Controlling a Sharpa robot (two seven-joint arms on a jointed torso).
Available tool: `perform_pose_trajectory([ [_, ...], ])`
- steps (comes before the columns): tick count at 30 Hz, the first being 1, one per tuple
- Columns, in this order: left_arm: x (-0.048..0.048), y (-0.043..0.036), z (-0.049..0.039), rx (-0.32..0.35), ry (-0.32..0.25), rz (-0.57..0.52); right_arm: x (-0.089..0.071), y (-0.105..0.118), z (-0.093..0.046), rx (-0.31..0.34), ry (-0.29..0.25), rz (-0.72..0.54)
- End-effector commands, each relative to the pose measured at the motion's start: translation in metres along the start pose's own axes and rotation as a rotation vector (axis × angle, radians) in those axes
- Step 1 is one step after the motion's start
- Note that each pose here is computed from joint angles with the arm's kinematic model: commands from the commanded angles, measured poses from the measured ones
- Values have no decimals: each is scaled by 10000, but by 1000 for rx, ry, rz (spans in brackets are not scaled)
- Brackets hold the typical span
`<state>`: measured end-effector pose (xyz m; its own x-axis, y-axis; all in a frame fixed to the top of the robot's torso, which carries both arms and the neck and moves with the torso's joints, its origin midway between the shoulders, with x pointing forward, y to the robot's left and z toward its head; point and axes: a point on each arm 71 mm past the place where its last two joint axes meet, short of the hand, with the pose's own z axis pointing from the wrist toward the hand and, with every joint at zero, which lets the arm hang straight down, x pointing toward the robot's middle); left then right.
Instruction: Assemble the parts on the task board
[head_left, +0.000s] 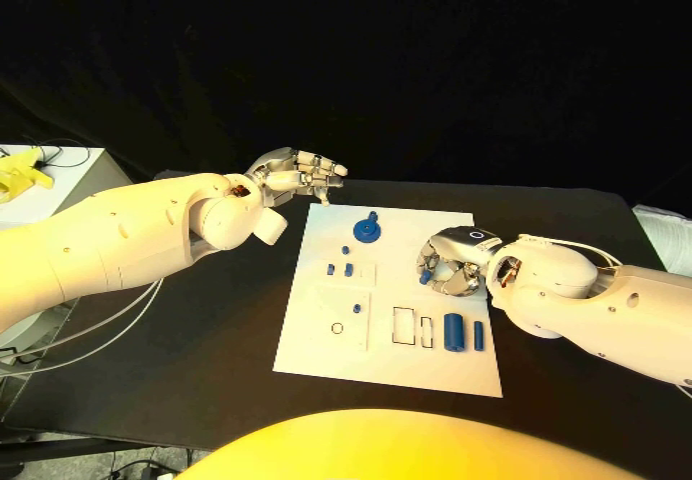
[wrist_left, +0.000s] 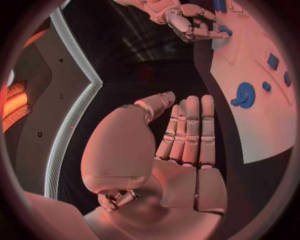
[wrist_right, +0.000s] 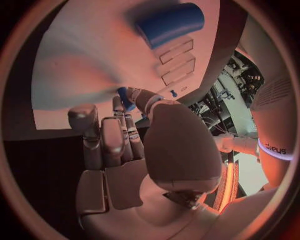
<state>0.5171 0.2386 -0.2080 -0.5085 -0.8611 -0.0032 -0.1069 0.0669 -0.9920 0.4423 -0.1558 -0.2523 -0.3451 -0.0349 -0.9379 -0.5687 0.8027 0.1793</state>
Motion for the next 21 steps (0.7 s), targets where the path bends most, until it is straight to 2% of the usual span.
perform_pose_trajectory([
  [1, 22, -17, 5, 13, 18, -8, 32, 23, 3, -8, 23, -15],
  [8, 22, -15, 7, 11, 18, -8, 6, 28, 5, -10, -26, 23],
  [13, 19, -13, 7, 9, 17, -7, -18, 13, 5, 12, -65, 45],
  [21, 14, -10, 6, 6, 17, -7, -6, 4, 9, 41, -74, 64],
])
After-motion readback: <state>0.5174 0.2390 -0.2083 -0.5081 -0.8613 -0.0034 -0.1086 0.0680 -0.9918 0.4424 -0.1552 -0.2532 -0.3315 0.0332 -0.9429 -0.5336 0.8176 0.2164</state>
